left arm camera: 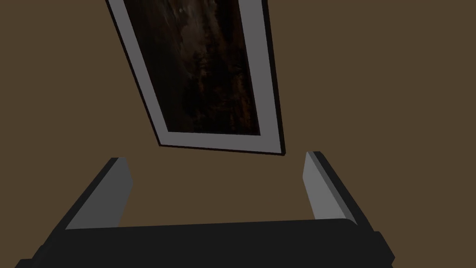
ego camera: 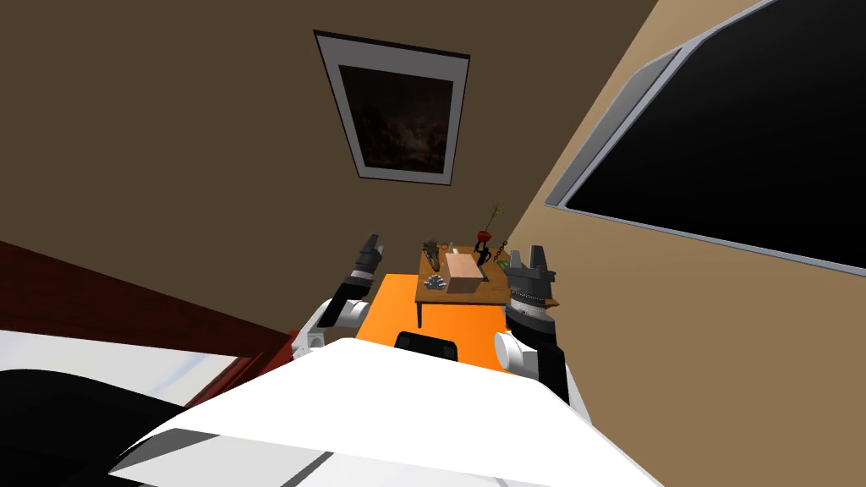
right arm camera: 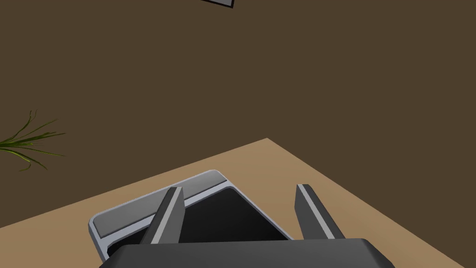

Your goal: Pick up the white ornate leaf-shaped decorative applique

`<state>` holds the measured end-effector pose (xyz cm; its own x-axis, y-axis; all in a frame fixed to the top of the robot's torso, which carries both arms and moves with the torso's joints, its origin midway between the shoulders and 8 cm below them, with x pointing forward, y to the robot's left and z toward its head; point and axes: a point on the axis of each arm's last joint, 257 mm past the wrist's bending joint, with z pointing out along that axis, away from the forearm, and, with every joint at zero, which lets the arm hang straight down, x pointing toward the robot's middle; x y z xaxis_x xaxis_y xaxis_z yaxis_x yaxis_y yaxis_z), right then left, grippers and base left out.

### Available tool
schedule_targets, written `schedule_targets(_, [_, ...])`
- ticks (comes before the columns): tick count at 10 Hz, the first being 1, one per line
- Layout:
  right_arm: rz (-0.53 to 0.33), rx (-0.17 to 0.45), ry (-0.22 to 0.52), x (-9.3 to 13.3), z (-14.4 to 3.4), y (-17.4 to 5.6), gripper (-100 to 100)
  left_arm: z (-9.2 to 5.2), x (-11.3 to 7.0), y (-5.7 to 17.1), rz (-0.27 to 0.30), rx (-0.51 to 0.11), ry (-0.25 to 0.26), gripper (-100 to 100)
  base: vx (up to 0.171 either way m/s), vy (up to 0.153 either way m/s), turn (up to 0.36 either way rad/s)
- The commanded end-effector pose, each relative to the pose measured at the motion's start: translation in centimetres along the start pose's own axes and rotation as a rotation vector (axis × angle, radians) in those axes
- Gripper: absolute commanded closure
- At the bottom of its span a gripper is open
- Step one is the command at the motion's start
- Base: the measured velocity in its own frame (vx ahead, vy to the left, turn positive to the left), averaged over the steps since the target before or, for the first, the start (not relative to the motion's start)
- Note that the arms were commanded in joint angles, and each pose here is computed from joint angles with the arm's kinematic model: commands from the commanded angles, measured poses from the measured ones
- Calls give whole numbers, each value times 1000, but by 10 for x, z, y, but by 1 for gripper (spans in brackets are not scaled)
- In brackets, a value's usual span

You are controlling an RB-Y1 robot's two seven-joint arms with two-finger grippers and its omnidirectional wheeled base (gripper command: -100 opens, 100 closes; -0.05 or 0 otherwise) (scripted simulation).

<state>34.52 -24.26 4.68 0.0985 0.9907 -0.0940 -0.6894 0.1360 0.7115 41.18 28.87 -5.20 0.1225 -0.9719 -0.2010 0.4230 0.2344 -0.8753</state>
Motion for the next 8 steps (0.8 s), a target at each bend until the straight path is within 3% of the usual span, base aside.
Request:
schedule_targets(1, [0, 0, 0, 0, 0, 0, 0, 4, 0, 22, 7, -58, 12, -100, -31, 32, -59])
schedule_targets(5, [0, 0, 0, 0, 0, 0, 0, 10, -2, 63, 20, -178, 27, -100, -30, 30, -47])
schedule_targets(7, [0, 0, 0, 0, 0, 0, 0, 8, -2, 71, 20, -211, 27, -100, -18, 19, -19])
schedule_targets(8, [0, 0, 0, 0, 0, 0, 0, 11, -5, 88, 26, -257, 30, -100, -23, 22, -63])
